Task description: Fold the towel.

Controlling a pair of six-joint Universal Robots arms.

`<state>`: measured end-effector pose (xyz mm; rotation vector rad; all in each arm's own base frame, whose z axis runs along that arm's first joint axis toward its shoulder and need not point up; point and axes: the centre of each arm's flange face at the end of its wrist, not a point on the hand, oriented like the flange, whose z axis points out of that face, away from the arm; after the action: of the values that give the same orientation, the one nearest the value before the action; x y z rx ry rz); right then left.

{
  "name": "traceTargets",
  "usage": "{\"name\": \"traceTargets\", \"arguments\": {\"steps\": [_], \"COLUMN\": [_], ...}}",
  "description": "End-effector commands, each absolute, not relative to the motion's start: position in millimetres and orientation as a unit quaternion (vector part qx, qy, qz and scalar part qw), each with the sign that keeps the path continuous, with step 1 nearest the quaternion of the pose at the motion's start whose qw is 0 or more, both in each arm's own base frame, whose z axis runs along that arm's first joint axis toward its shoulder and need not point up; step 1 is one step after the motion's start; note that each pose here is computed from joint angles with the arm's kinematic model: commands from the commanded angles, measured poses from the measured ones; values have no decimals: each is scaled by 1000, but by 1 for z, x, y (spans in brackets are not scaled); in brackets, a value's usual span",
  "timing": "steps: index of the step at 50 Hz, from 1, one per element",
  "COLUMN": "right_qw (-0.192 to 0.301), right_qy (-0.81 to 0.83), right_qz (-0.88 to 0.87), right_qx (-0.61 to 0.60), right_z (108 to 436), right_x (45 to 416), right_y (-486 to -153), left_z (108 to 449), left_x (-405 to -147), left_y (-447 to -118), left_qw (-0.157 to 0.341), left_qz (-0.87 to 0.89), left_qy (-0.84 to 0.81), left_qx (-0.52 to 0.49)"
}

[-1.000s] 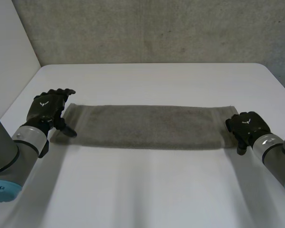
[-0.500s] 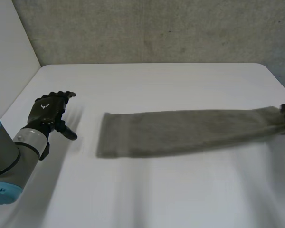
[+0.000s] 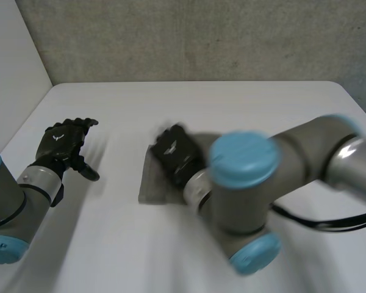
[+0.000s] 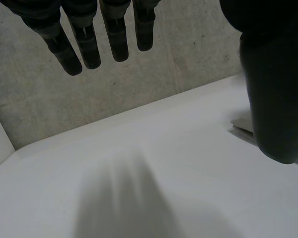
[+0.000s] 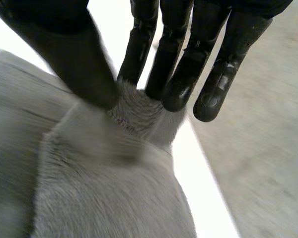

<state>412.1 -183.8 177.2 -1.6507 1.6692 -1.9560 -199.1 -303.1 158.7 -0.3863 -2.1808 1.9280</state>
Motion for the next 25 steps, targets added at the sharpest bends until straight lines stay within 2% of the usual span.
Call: {"name": "traceTargets", "arguments": {"steps": [1,7,9,11,15,20,25], "right_qw": [38,20,15,15,15,2,-10], "right_qy": [567,598,635,652,679,719,737], "right_qz": [-595,-592,-595,-593,-575,-542,-535], "right_qx": [-569,-540,-492,-473,-456,-435,-413], "right_z": [140,154,172,174,168,141,126], "right_x": [415,395,364,349,327,284,263], "right_y": [-174,-194,-217,-223,-226,-241,-253], "left_z": [157,157,156,156,155,153,151], "left_x": [-201,-201,-201,-202,-205,-206,-210], "left_y": [-302,-302,-302,-301,-299,-298,-293], "left_qw": [104,104,104,104,107,109,114], "left_qz": [651,651,650,650,649,648,646], "left_qy": [-740,-740,-740,-740,-740,-741,-740], "left_qx": [-135,-135,-135,-136,-140,-142,-148]}}
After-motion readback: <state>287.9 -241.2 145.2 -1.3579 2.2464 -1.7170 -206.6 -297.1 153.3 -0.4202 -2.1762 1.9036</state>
